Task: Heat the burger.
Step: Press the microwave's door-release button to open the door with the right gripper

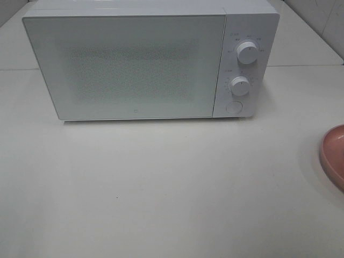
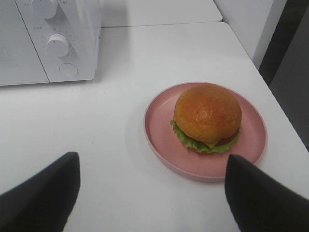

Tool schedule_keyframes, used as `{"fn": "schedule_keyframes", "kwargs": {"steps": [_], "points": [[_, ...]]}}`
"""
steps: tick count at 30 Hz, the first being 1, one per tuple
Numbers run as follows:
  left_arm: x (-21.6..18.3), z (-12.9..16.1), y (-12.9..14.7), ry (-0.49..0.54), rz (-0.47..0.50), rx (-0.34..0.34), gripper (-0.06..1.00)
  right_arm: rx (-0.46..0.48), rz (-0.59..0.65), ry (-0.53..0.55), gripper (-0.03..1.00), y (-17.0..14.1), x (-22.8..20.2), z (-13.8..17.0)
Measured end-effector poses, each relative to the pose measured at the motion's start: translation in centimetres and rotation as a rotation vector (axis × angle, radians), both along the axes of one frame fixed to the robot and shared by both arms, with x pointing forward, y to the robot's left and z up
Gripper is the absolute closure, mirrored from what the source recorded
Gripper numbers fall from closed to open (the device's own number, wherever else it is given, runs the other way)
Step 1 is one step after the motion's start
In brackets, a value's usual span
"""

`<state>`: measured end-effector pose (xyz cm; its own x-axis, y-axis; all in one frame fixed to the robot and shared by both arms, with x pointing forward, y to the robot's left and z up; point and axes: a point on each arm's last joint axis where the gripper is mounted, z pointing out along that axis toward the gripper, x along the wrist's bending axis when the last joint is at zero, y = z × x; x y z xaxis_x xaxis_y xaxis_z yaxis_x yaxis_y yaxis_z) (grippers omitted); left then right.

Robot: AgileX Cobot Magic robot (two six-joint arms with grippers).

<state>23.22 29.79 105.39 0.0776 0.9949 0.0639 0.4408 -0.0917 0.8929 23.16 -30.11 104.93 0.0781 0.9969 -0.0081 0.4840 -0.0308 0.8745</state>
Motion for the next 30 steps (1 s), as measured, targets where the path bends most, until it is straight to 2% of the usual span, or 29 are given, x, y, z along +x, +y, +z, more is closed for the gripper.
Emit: {"fn": "schedule_keyframes", "kwargs": {"steps": [24,30], "points": [[0.0,0.0,0.0,0.000,0.000,0.000,-0.05,0.000,0.000,0.000,0.23,0.0,0.0,0.0],[0.0,0.0,0.0,0.000,0.000,0.000,-0.05,-0.043,0.016,-0.047,0.25,-0.1,1.9,1.6]]}}
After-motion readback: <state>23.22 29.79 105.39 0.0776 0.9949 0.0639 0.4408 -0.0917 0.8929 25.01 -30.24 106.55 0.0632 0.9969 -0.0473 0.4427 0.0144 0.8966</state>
